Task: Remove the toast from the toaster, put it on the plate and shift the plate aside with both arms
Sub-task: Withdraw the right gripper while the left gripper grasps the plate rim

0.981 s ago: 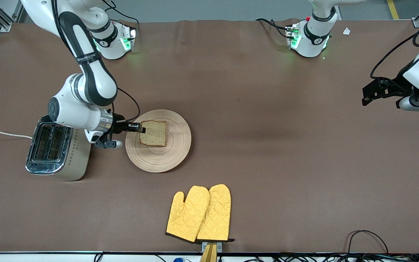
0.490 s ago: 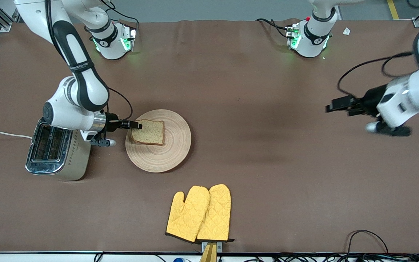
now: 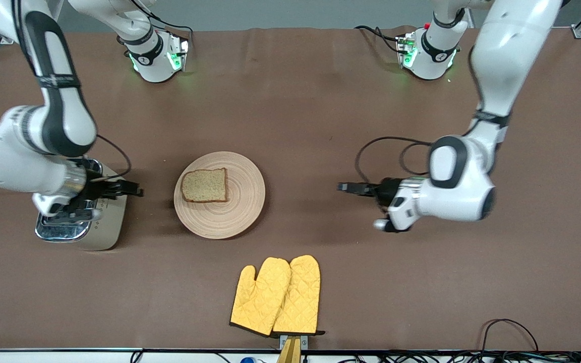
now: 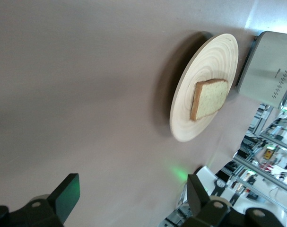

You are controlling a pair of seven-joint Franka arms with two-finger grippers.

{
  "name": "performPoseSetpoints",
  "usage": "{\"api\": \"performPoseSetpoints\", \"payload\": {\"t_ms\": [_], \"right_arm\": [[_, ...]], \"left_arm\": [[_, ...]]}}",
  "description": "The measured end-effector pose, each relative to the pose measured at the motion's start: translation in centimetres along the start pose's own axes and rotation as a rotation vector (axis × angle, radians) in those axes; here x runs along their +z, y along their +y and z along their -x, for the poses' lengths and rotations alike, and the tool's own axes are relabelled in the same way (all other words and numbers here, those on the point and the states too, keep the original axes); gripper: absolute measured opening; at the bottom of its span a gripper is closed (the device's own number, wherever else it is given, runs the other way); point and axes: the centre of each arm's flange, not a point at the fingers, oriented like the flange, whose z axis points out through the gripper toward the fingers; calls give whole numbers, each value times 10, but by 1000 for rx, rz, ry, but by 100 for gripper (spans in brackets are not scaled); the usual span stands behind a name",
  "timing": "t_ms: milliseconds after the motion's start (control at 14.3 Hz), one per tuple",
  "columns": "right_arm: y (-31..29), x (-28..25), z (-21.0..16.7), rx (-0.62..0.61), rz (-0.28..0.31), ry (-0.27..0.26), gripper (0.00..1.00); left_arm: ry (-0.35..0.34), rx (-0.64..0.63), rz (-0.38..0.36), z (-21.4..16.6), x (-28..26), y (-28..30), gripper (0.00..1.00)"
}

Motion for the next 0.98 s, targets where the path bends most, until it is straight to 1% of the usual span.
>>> {"api": "performPoseSetpoints", "payload": {"t_ms": [70,140,210,350,490,631,701,771,841,911,981], "right_arm": [[11,-33,-1,5,7,-6,100],[21,-68,-1,13,17,0,100],[31,-101,1,19,42,17,100],[41,-159,13,21,118,57,100],[36,-204,37,40,190,70,100],[18,-235,63,86,241,73,100],[4,-243,71,96,254,78,100],[-7,-247,75,97,262,83,100],[-16,-248,76,95,266,84,100],[-19,-246,75,93,268,83,100],[-20,-244,74,93,272,80,100]], "left_arm": [[7,3,8,-5,38,5,100],[23,11,13,-8,75,13,100],[45,18,17,-10,108,22,100],[78,37,24,-12,162,38,100],[109,46,31,-16,201,44,100],[130,48,31,-19,223,42,100],[135,50,32,-20,227,42,95],[137,52,35,-21,228,43,95],[137,56,41,-20,228,47,88],[134,58,46,-18,230,50,78],[130,56,54,-16,232,52,64]]}}
